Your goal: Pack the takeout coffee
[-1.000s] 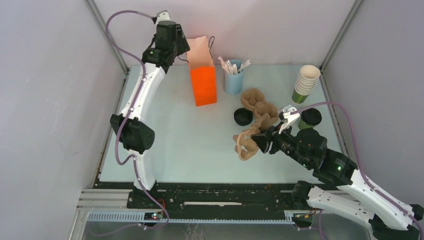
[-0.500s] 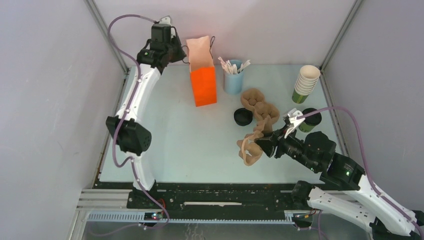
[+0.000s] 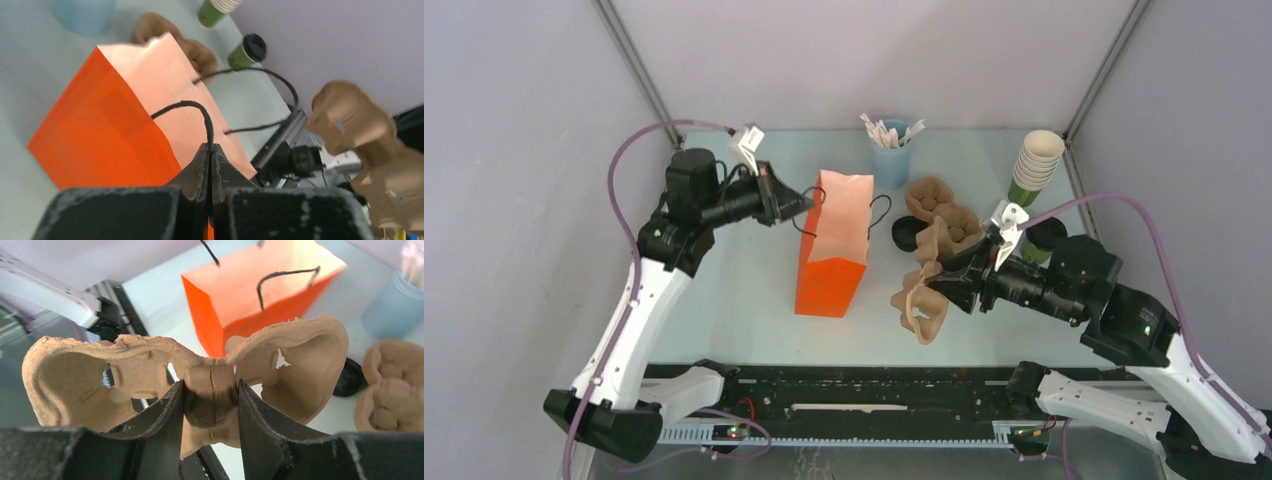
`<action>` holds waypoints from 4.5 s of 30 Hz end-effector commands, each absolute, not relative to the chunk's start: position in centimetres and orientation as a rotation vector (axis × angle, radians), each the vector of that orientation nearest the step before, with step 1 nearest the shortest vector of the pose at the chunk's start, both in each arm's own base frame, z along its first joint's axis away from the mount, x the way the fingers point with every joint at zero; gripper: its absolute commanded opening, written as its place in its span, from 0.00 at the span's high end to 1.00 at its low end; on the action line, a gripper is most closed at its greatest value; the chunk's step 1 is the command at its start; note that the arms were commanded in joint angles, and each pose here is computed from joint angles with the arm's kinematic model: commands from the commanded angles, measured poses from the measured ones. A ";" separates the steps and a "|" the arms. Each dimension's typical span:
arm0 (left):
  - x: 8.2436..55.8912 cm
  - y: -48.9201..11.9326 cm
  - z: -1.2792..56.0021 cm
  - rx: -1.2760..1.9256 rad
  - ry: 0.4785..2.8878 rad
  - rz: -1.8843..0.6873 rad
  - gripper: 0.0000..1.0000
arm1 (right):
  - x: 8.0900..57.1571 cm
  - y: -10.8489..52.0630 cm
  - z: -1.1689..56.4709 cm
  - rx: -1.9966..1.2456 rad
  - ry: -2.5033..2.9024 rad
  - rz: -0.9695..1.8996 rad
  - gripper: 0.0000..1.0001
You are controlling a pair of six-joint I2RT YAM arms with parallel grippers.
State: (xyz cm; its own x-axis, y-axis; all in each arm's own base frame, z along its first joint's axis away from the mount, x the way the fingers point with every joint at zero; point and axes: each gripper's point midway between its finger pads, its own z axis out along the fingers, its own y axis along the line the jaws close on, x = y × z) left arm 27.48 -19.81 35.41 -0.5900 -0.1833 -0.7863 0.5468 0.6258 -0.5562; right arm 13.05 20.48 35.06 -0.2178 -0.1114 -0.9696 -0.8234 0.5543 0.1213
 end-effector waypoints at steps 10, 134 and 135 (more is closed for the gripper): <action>22.8 -22.3 32.9 0.485 1.902 -1.209 1.00 | 8.7 27.4 46.5 -1.089 1.503 1.220 0.57; 18.3 -28.1 38.0 0.685 1.760 -1.567 1.00 | 23.5 25.1 30.8 -1.081 1.969 0.311 0.68; 18.3 -28.1 38.1 0.686 1.757 -1.567 1.00 | 23.4 25.0 30.9 -1.068 1.956 0.314 0.68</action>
